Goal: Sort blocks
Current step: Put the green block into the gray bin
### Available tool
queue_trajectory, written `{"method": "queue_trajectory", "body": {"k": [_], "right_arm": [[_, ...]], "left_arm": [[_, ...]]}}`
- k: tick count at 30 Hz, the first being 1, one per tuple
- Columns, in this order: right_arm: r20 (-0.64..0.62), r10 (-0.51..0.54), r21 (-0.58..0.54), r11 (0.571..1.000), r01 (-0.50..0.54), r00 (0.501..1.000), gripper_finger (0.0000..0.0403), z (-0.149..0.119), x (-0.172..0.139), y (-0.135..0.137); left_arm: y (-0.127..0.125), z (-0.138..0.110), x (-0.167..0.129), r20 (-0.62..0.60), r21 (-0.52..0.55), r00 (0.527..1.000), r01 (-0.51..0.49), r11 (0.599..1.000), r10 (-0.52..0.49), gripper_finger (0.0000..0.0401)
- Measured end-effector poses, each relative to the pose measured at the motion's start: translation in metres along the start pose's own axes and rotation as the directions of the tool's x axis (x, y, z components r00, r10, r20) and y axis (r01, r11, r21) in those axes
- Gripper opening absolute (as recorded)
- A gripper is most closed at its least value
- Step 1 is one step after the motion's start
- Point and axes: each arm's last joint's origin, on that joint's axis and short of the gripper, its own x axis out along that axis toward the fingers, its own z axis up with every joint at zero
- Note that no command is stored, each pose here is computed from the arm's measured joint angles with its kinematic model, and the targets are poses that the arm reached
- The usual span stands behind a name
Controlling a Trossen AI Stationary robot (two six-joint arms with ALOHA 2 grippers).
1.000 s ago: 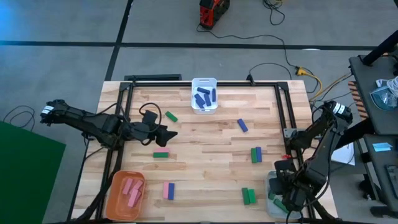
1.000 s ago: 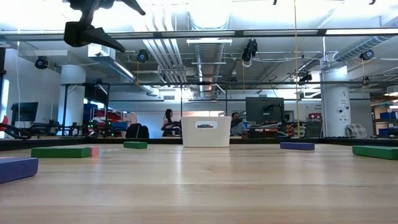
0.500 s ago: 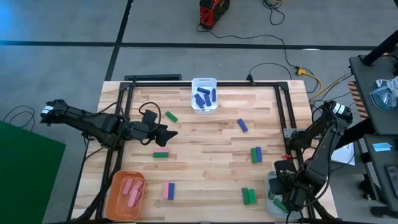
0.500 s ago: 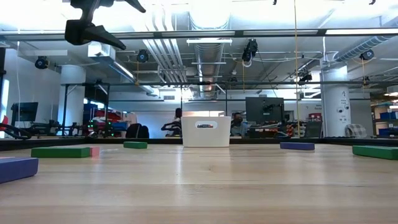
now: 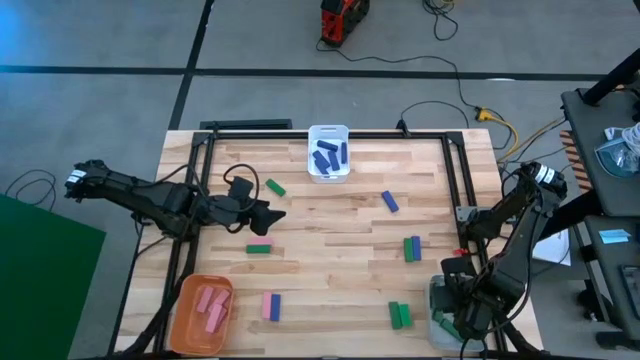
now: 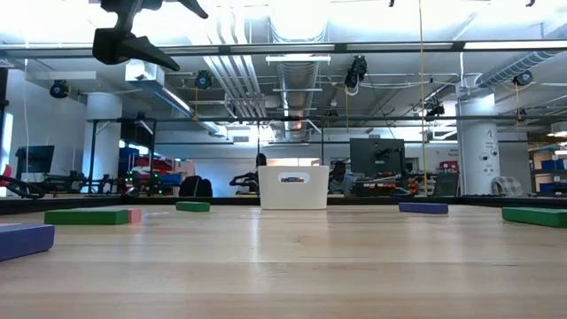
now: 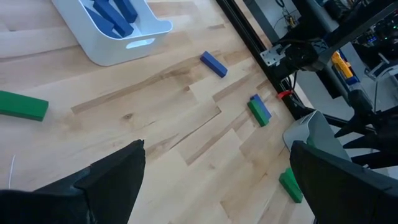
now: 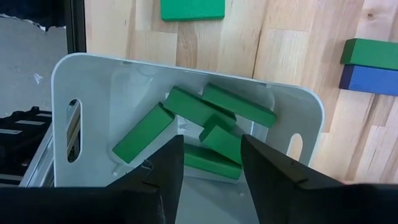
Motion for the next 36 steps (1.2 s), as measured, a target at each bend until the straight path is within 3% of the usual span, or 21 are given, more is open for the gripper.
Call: {"method": "queue_trajectory", "body": {"k": [5,11,19,26,32,36], "right_arm": [[0.008,0.006,0.029,1.000,-0.007,1.000,0.0161,0.004,-0.002,-0.001],[0.084,-0.018,0.106,0.994,0.009,0.996,0.0157,0.028,-0.012,-0.015],[0.149,-0.068,0.193,0.981,0.038,0.986,0.0150,0.067,-0.022,-0.055],[0.205,-0.097,0.294,0.955,0.033,0.974,0.0162,0.095,-0.034,-0.094],[0.333,-0.109,0.349,0.937,-0.015,0.936,0.0171,0.123,-0.048,-0.134],[0.438,-0.128,0.369,0.928,-0.048,0.890,0.0173,0.138,-0.061,-0.158]], "left_arm": [[0.000,0.000,0.000,0.000,0.000,1.000,0.000,1.000,0.000,0.0370],[0.000,0.000,0.000,0.001,-0.006,1.000,0.002,1.000,-0.002,0.0370],[0.000,0.000,0.000,0.000,-0.008,1.000,0.002,1.000,-0.002,0.0370],[-0.002,0.003,-0.001,-0.110,0.005,0.994,0.027,1.000,-0.026,0.0370],[0.005,0.014,-0.010,-0.146,0.096,0.969,-0.189,0.977,0.202,0.0370],[0.007,0.027,-0.013,-0.168,0.330,0.927,-0.269,0.905,0.336,0.0370]]}}
